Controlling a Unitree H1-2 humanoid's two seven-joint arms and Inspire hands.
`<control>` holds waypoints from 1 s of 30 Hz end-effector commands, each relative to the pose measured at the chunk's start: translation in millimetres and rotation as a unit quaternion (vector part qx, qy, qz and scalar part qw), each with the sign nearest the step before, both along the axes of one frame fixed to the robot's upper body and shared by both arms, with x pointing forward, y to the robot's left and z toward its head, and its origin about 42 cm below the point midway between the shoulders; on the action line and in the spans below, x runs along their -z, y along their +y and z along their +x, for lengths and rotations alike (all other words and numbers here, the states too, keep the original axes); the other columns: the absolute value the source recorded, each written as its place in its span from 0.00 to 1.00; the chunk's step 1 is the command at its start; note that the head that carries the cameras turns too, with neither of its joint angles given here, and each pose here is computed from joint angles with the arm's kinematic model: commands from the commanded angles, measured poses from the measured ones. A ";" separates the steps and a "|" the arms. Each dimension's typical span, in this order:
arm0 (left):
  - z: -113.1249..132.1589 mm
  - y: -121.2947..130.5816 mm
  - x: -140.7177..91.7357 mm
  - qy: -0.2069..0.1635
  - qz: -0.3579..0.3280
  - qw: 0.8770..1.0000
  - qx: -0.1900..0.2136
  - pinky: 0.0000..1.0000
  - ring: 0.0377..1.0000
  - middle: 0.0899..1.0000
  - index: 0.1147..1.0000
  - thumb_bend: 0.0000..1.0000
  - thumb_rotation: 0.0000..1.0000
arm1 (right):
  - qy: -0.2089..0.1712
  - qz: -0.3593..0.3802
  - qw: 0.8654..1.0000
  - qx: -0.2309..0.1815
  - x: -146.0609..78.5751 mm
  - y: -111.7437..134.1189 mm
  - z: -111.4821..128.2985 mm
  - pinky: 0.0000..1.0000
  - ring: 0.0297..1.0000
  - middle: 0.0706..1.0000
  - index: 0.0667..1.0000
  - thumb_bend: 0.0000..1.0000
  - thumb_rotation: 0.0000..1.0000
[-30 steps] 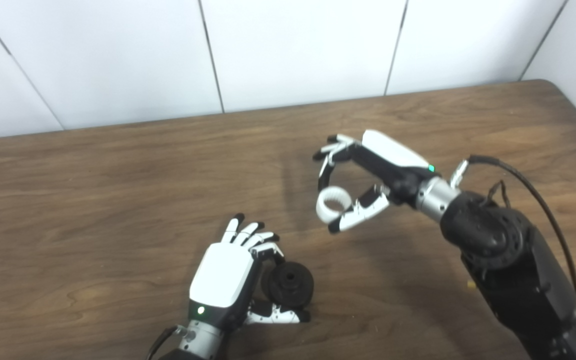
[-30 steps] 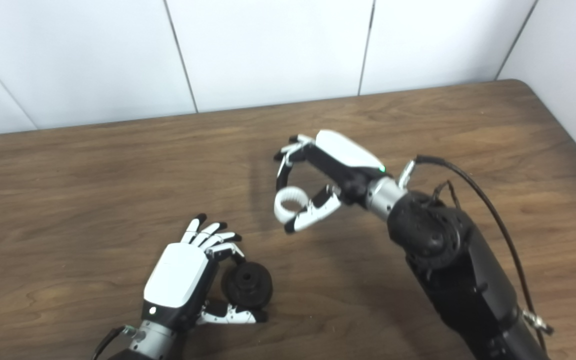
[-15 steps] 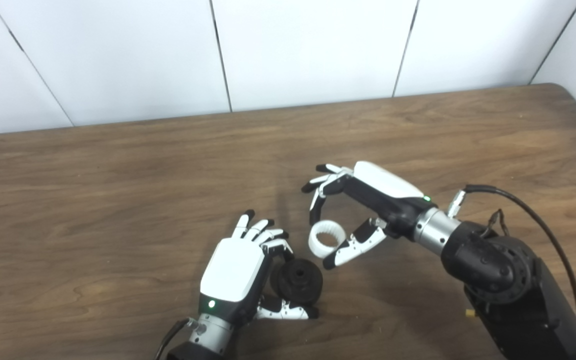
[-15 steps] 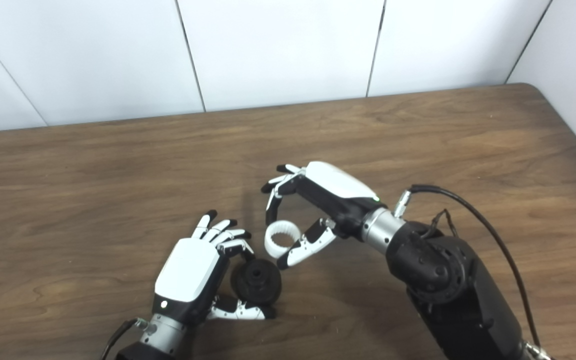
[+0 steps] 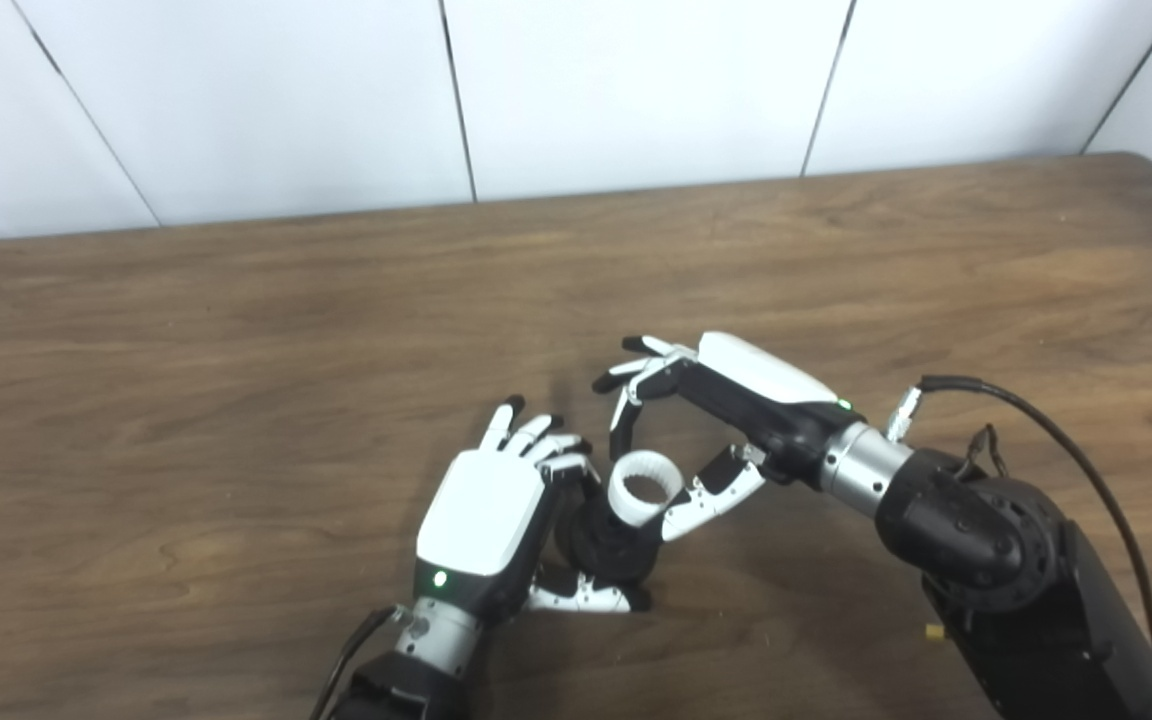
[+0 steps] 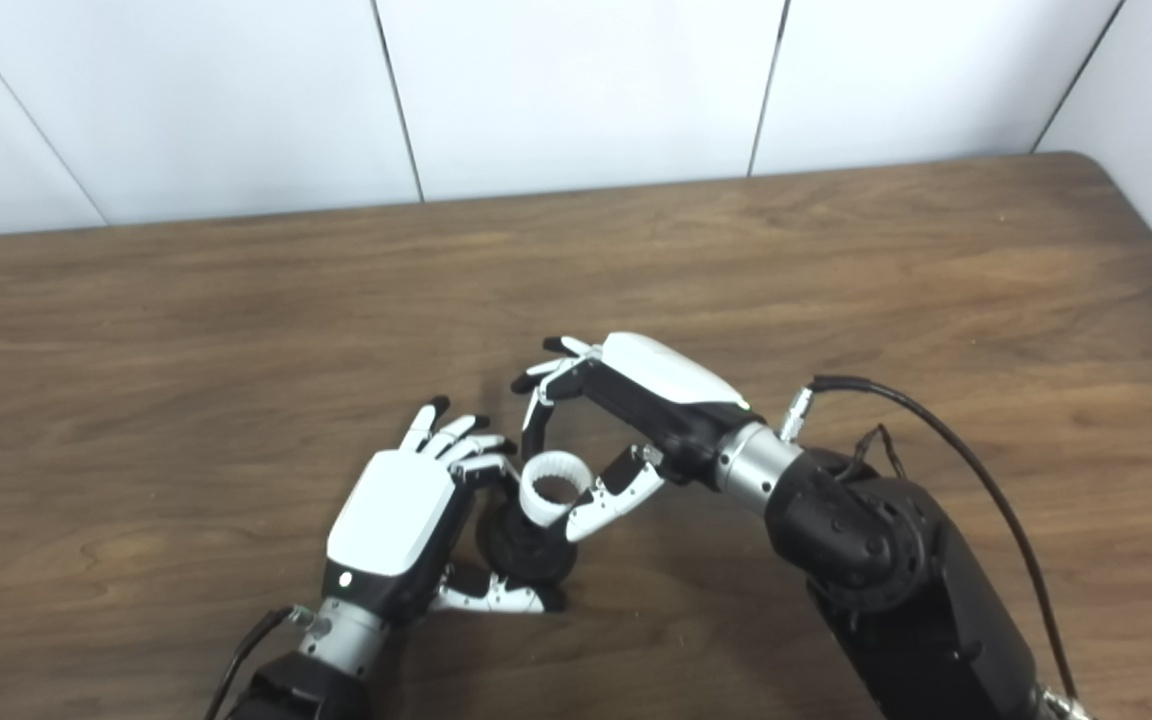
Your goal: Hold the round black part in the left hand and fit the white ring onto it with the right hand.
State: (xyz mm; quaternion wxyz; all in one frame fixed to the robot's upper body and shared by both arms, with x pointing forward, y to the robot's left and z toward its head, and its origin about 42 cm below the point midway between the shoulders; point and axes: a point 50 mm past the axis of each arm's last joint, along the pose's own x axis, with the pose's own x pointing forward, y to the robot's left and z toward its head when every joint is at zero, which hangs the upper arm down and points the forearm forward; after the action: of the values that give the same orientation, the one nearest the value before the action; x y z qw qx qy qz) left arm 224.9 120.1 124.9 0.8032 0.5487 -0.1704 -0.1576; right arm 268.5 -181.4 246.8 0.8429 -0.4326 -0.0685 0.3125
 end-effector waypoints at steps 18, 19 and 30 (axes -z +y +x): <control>3.6 -6.2 -5.8 -0.006 0.009 1.000 0.003 1.00 0.88 0.74 0.42 0.52 0.05 | -0.017 0.006 1.000 -0.013 0.7 11.3 2.0 1.00 0.98 0.82 0.45 0.52 0.13; 3.5 -6.3 -6.2 -0.005 0.009 1.000 0.004 1.00 0.88 0.74 0.42 0.52 0.05 | -0.017 0.006 1.000 -0.012 1.1 11.4 2.1 1.00 0.98 0.82 0.45 0.52 0.13; 2.8 -6.4 -6.6 -0.011 0.010 1.000 0.006 1.00 0.87 0.74 0.42 0.52 0.05 | -0.014 0.001 1.000 -0.010 8.3 12.2 0.4 1.00 0.98 0.82 0.45 0.52 0.13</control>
State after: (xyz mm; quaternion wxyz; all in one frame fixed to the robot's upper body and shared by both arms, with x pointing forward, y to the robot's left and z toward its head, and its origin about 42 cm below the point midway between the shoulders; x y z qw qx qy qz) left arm 226.5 116.2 126.3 0.8007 0.5511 -0.1693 -0.1629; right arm 267.2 -172.7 229.2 0.8427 -0.4302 -0.0525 0.3195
